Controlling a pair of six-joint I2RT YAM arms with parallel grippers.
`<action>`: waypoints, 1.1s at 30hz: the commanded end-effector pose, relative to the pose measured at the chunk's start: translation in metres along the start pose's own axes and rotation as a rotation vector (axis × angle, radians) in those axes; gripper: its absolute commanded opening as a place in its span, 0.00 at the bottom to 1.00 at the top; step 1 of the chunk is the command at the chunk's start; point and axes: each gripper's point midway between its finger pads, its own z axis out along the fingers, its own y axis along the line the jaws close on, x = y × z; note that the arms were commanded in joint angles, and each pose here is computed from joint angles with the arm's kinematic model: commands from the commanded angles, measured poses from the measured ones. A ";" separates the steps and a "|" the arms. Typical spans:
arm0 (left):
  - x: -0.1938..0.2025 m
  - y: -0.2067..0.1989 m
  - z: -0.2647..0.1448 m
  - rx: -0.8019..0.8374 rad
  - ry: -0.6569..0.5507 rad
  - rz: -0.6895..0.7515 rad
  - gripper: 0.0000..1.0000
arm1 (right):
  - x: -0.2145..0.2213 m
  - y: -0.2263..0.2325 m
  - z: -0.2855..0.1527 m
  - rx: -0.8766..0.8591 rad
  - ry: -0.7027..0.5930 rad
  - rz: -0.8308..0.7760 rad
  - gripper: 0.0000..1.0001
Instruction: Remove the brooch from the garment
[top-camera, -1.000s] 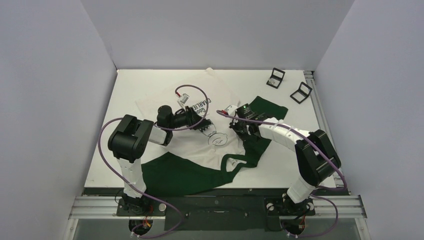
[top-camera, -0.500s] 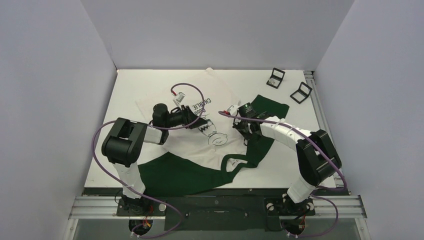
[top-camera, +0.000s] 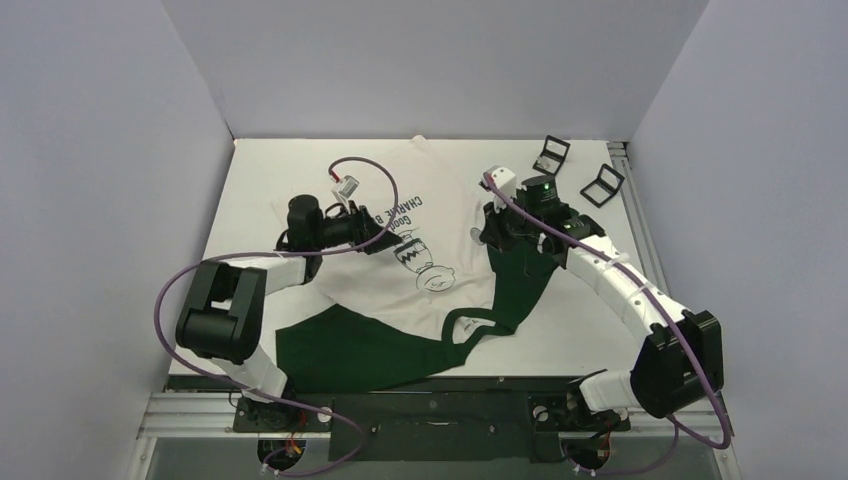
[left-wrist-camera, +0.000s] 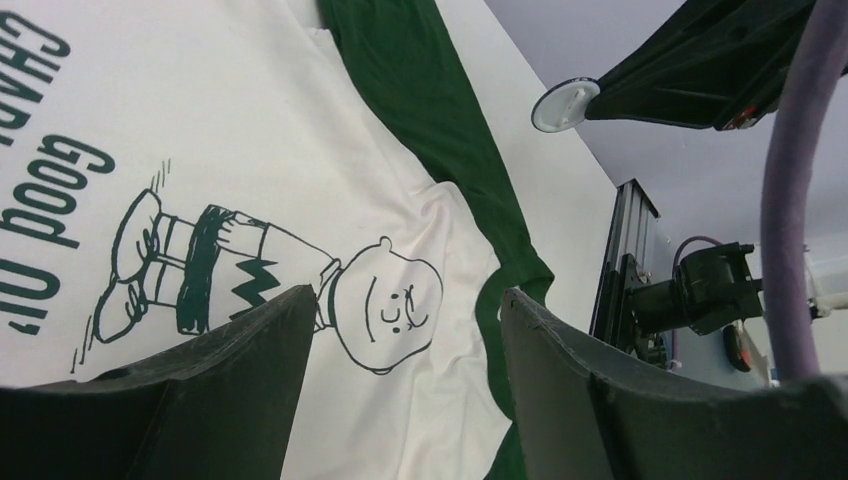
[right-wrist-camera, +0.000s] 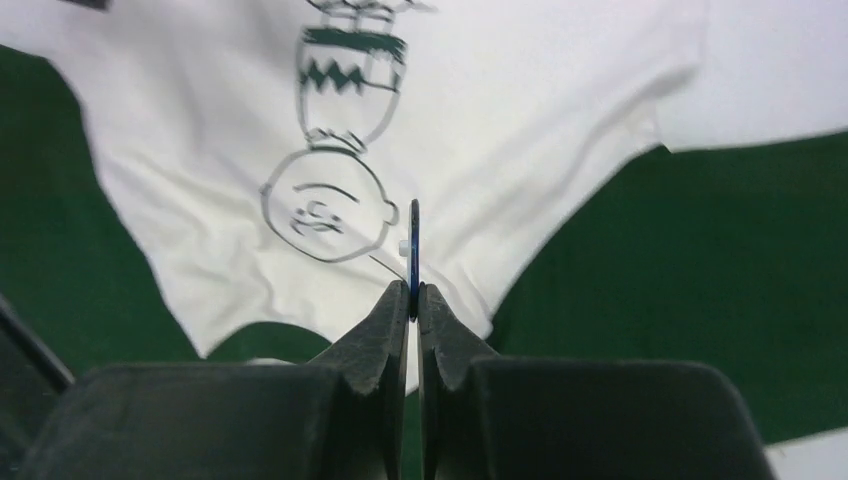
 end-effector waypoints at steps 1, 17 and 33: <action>-0.023 -0.036 -0.012 0.066 0.013 0.161 0.65 | -0.049 0.036 -0.009 -0.202 -0.190 0.077 0.00; -0.008 -0.123 -0.016 0.302 0.085 0.051 0.57 | -0.070 0.101 -0.007 -0.583 -0.315 0.241 0.00; 0.005 -0.130 -0.007 0.355 0.084 0.063 0.41 | -0.061 0.137 -0.017 -0.742 -0.282 0.232 0.00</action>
